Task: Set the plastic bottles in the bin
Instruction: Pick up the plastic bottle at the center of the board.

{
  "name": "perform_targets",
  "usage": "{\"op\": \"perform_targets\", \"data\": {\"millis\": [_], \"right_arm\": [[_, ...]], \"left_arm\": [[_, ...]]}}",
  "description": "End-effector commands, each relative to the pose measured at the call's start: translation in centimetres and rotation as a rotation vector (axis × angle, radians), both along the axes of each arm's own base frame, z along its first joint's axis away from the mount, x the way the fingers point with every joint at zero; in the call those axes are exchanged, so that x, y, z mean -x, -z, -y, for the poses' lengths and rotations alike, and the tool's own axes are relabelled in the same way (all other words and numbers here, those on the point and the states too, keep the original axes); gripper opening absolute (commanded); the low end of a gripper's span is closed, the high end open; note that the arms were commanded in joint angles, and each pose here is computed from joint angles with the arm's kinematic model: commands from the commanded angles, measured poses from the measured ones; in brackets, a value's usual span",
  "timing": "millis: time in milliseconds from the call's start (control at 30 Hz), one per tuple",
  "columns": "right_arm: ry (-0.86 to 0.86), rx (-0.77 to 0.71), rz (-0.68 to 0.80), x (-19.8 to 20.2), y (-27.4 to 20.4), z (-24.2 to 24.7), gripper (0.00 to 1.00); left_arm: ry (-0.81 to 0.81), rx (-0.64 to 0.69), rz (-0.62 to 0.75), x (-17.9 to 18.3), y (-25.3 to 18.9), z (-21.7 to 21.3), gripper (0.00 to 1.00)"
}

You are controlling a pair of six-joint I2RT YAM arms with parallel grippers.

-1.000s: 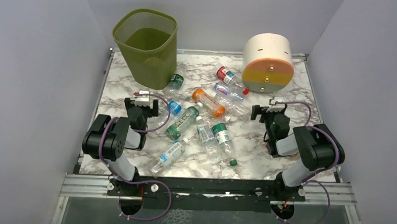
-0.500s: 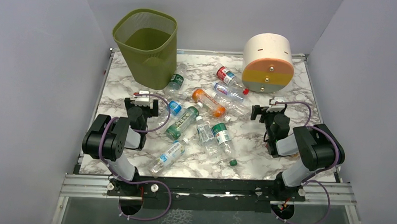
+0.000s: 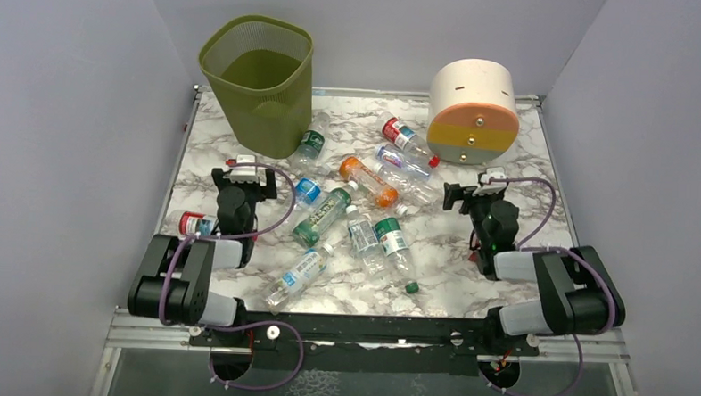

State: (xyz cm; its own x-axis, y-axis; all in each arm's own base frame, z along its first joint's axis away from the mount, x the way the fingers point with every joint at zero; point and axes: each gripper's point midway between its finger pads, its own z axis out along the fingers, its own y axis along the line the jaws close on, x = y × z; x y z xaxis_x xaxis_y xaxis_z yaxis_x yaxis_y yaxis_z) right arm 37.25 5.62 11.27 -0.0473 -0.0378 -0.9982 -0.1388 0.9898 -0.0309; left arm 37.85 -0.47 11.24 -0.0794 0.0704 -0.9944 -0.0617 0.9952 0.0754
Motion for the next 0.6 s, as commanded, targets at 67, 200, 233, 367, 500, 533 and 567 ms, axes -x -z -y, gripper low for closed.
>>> {"op": "perform_targets", "data": {"millis": [67,200,233,367,500,533,567], "right_arm": [[-0.139,-0.020,0.000,1.8,-2.3,-2.2,0.99],[-0.195,-0.048,0.029,3.1,-5.4,-3.1,1.00],[-0.210,-0.064,0.037,3.4,-6.4,-3.3,0.99],[-0.279,-0.133,0.110,4.8,-10.9,-4.5,0.99],[-0.314,-0.210,0.124,5.7,-14.5,-5.2,0.99],[-0.327,-0.224,0.117,5.8,-15.2,-5.5,0.99],[-0.334,-0.241,0.106,5.9,-16.0,-5.7,1.00]], "left_arm": [[0.036,0.086,-0.012,1.1,-2.4,0.9,0.99],[0.070,0.145,0.078,2.3,-6.5,1.6,0.99],[0.086,0.168,0.108,2.6,-7.6,1.9,0.99],[0.181,0.233,0.199,4.0,-11.5,3.6,0.99],[0.268,0.288,0.266,5.5,-15.2,5.0,0.99],[0.284,0.302,0.272,5.8,-15.9,5.3,0.99],[0.301,0.325,0.280,6.2,-16.8,5.6,0.99]]}}
